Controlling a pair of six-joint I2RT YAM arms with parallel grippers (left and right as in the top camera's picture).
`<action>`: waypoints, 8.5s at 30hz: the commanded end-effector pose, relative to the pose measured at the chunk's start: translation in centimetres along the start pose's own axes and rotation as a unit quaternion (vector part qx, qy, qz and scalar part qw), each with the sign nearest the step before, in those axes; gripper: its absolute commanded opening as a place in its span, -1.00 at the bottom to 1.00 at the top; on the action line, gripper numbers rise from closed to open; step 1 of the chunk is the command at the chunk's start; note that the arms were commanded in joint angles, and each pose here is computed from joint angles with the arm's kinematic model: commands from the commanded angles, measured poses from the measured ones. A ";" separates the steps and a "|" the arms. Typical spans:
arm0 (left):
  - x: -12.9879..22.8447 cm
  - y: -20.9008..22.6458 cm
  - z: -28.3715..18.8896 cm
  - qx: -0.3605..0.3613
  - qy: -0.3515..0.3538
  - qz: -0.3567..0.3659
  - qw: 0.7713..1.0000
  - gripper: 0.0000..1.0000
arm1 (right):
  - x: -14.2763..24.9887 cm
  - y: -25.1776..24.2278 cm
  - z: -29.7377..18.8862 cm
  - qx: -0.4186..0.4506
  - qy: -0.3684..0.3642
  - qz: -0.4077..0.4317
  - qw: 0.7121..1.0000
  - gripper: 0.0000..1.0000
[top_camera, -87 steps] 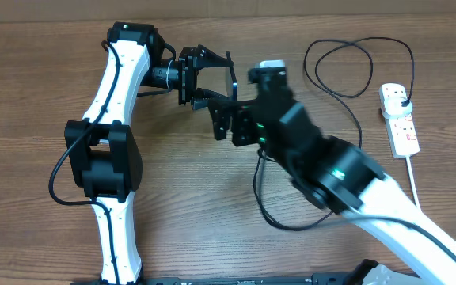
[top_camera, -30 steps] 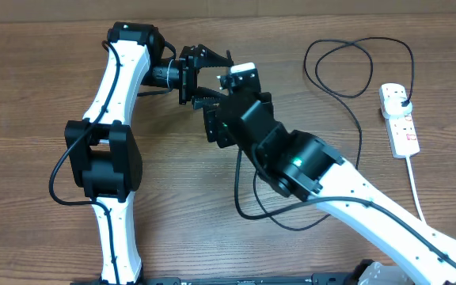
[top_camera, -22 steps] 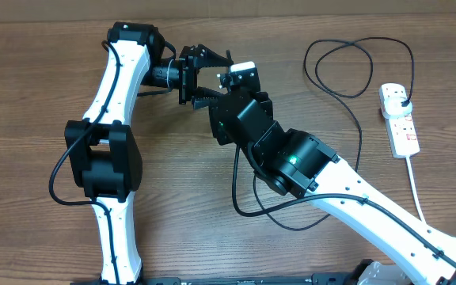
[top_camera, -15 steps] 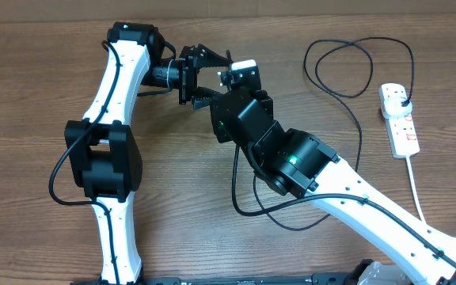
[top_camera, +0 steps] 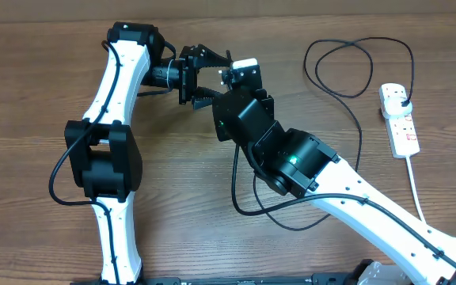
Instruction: Plug charger to phone and switch on socket
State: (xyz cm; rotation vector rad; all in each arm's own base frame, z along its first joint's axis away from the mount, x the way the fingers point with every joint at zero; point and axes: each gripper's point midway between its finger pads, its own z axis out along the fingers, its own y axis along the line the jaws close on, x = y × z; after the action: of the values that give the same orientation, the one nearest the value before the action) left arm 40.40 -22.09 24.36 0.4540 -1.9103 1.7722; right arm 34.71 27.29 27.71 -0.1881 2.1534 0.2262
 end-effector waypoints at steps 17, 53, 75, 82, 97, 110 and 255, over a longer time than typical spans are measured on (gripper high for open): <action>1.2 -1.7 0.3 0.020 0.010 0.019 1.000 0.36 | 0.0 -0.1 1.1 -0.026 0.021 0.023 0.999 0.03; 0.3 -1.6 0.3 0.007 0.005 0.034 0.999 0.36 | 0.1 -0.1 1.4 -0.014 0.019 0.008 1.000 -0.25; 0.2 -2.0 0.3 0.015 0.008 0.040 0.999 0.37 | 0.1 -0.1 1.4 -0.014 0.019 0.023 0.999 -0.65; 0.3 -2.1 0.3 0.020 0.010 0.040 0.999 0.37 | 0.1 -0.1 1.4 -0.014 0.020 0.023 0.999 -0.79; 0.3 -2.1 0.3 0.020 0.010 0.039 0.999 0.63 | -0.4 -1.3 1.4 0.019 0.002 0.104 0.994 -0.93; 0.0 -2.3 0.3 0.020 0.010 0.043 0.999 1.00 | -4.1 -3.6 -0.9 0.027 -0.095 0.494 0.864 -0.93; -5.8 -0.9 -0.9 -0.076 -0.096 0.080 0.989 -0.92 | -5.9 -5.9 -3.9 -0.001 -0.090 0.498 0.863 1.00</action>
State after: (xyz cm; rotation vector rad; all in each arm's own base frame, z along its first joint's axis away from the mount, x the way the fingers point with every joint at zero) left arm 44.29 -23.40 22.06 0.5090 -2.0523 1.6772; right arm 37.31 24.58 28.83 1.2214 1.8587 0.8772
